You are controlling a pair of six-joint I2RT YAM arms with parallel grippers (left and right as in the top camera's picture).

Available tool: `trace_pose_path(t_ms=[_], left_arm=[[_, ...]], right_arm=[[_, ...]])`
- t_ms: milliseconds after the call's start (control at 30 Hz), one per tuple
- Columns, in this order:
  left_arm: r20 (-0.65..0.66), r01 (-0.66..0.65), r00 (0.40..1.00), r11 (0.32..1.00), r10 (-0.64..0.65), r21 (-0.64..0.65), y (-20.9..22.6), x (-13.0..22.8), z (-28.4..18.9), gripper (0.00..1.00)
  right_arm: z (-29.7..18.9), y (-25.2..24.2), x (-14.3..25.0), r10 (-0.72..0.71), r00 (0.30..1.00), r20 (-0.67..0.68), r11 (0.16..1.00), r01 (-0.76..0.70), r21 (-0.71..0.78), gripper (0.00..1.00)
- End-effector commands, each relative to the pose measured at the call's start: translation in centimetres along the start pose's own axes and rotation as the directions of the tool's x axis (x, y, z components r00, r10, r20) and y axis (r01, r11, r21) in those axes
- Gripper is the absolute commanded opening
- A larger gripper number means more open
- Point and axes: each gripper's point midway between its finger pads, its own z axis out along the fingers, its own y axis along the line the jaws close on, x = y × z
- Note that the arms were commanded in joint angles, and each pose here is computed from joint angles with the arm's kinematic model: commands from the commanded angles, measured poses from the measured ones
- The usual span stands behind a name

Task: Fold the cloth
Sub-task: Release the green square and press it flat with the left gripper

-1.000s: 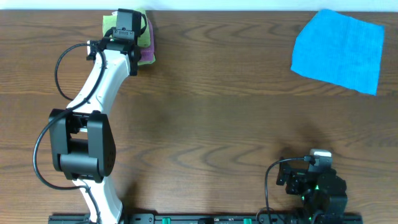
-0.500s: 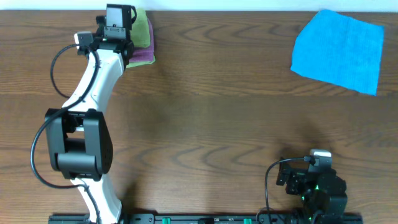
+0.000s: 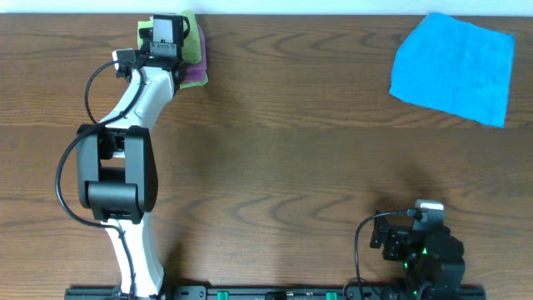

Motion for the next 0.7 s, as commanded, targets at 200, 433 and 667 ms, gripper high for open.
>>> trace_pose_path(t_ms=[200,433,667], left_arm=[[0.025,0.025,0.999,0.997,-0.027,0.067,-1.5,-1.7,1.8,0.96],[-0.003,0.047,0.999,0.993,-0.047,0.111,-2.0,-0.6,2.9,1.00],[-0.039,0.037,0.999,0.996,-0.034,0.085,-1.4,0.0,3.0,1.00]], right_arm=[[0.1,0.0,0.1,0.018,1.000,0.001,1.000,-0.018,0.000,0.99],[0.1,0.0,0.1,0.018,1.000,0.001,1.000,-0.018,0.000,0.99],[0.1,0.0,0.1,0.018,1.000,0.001,1.000,-0.018,0.000,0.99]])
